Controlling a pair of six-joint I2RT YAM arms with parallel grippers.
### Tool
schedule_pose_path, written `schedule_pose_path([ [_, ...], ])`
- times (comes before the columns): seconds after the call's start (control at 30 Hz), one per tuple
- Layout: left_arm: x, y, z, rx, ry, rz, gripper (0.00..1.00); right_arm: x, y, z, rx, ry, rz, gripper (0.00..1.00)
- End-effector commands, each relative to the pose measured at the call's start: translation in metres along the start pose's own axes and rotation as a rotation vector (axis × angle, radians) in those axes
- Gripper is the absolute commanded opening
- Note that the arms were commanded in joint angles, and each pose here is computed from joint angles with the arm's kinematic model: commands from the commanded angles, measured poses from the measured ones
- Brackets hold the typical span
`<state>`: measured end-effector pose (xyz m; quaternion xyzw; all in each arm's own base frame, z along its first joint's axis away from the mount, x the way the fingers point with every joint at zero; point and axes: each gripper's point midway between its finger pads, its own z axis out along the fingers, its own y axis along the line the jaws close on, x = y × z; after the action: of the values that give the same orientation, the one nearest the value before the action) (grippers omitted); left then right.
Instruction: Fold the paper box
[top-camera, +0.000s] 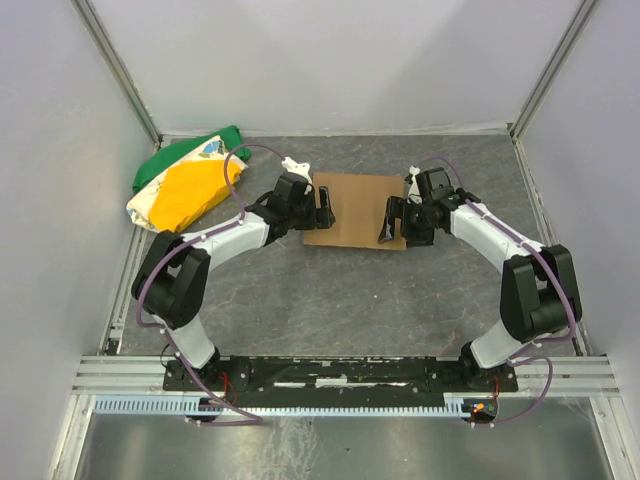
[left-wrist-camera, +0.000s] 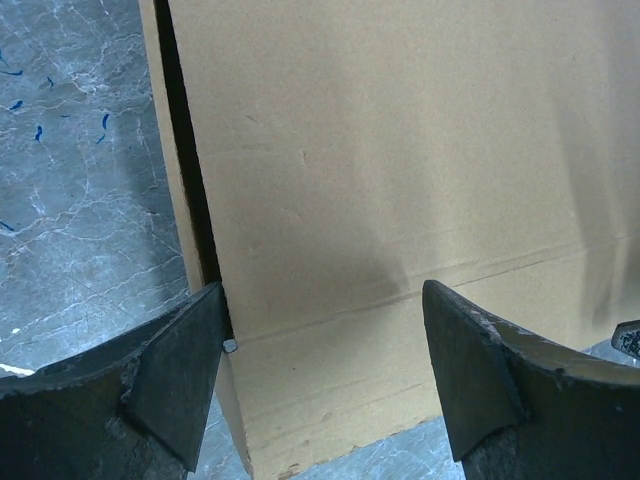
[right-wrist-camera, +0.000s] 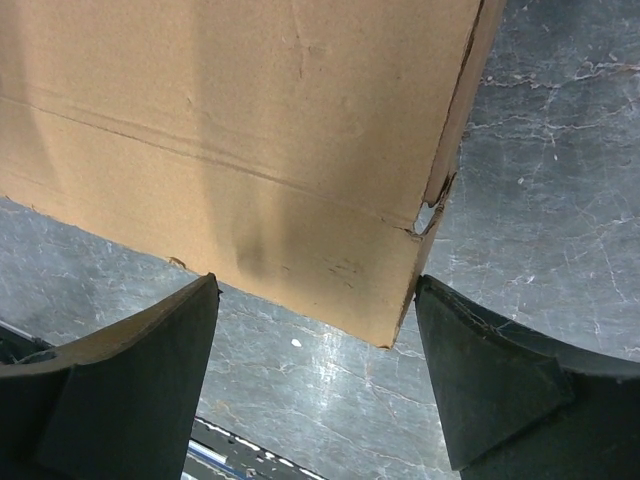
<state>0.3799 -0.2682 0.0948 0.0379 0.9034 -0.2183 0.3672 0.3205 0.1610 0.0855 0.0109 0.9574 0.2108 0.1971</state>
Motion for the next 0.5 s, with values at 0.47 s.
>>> schedule_pose_path([
  [0.47,-0.009,-0.017,0.000,0.056,0.007,0.059,0.83,-0.011,0.027,-0.012,-0.097,0.004,-0.025,0.84],
])
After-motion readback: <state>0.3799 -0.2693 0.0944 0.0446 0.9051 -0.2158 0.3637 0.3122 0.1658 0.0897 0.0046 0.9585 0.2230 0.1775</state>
